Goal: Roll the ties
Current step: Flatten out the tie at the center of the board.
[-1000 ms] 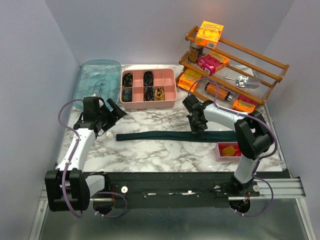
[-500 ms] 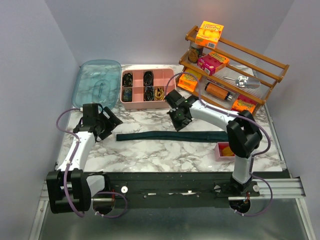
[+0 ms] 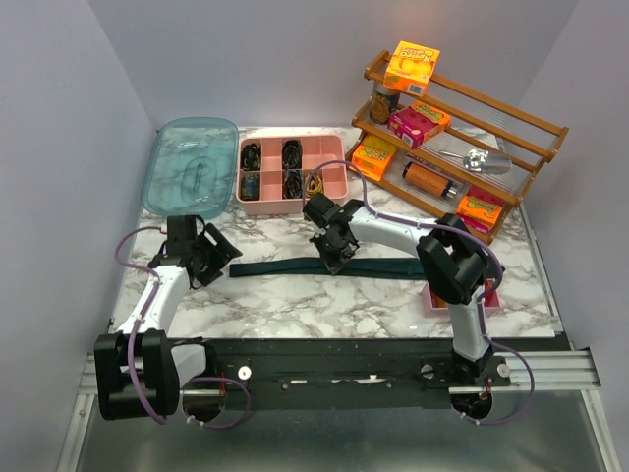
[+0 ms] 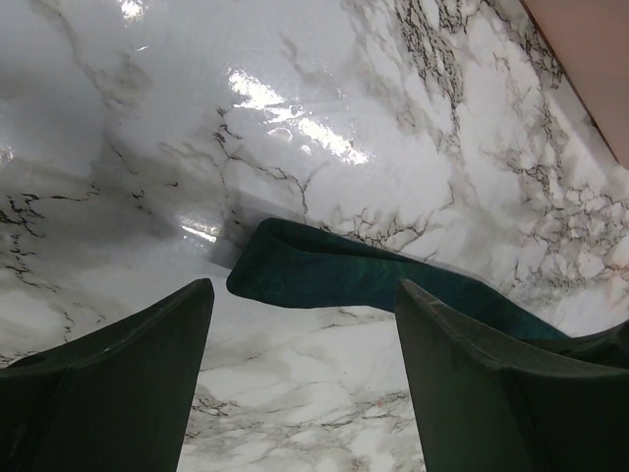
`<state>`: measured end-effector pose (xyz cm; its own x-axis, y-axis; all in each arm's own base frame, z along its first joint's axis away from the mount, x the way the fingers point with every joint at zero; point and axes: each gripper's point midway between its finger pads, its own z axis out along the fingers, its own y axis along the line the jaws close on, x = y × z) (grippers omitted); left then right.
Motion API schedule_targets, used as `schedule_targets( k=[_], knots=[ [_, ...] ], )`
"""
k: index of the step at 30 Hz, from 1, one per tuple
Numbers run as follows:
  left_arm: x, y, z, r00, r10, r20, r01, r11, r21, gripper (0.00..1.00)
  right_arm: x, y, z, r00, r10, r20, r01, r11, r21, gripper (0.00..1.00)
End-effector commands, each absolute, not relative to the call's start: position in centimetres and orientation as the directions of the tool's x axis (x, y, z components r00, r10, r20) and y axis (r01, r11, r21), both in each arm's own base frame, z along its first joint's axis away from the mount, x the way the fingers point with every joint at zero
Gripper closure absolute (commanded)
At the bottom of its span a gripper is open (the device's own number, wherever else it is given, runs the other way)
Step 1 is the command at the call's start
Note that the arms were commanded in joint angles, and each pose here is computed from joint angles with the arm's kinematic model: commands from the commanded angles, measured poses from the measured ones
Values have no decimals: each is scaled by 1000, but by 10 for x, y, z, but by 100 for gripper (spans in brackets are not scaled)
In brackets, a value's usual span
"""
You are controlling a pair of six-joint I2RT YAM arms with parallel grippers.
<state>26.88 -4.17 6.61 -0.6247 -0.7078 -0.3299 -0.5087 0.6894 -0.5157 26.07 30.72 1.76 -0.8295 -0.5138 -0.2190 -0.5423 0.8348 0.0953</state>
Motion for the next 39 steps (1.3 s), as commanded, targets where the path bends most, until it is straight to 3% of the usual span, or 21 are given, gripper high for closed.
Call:
schedule_targets(
  k=[1,13,22,27,39],
  knots=[
    [275,-35,70,-591,-715,-374,-502,689,-523,17,247,285,-3,-841,-522,-143,-533,845,47,99],
    [281,-49,64,-607,-690,-394,-401,694,-598,25,248,262,7,-836,-529,-144,-534,846,-5,100],
    [274,-41,69,-579,-665,-472,-368,730,-576,27,270,315,69,-785,-538,-308,-597,790,141,99],
    [265,-41,62,-592,-656,-468,-376,739,-559,39,274,333,71,-777,-553,-302,-617,764,189,99],
    [258,-46,53,-612,-634,-473,-358,755,-549,47,282,410,81,-737,-577,-352,-675,658,333,99]
  ],
)
